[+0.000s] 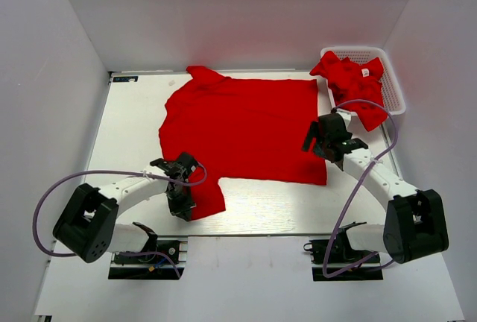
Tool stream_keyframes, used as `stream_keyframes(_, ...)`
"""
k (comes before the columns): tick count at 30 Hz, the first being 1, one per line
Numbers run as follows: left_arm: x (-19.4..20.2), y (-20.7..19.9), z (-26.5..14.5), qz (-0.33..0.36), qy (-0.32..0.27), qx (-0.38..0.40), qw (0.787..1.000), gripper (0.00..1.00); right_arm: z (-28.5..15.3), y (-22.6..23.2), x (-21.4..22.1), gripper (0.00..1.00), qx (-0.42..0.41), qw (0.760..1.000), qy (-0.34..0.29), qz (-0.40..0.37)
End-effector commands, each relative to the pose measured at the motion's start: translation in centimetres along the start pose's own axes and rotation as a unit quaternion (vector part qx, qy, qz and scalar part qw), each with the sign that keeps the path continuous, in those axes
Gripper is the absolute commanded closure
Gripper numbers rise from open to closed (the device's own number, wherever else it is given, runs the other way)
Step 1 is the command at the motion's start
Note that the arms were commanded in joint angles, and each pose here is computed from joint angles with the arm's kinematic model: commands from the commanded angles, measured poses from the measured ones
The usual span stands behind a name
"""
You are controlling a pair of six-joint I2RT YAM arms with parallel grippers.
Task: Fold and stack the t-shirts
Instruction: Grap the side of the flattened tshirt closest away from the robot with both arms
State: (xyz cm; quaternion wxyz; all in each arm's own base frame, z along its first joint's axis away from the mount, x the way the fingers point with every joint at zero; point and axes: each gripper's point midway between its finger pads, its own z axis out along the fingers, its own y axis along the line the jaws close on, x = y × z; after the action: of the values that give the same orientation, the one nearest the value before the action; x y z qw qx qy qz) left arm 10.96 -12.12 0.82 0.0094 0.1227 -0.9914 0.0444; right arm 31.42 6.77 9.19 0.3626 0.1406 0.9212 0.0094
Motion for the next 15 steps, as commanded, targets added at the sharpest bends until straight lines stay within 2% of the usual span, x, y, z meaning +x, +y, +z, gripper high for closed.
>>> stream_keyframes(1, -2.2, 0.3, 0.2, 0.005, -0.053, -0.026, 0.998, 1.0, -0.2, -0.1, 0.5, 0.1, -0.01, 1.0, 0.002, 0.002)
stream_keyframes(15, -2.8, -0.7, -1.1, 0.032, -0.074, 0.003, 0.997, 1.0, -1.1, -3.1, 6.9, 0.1, 0.022, 0.997, 0.067, 0.037)
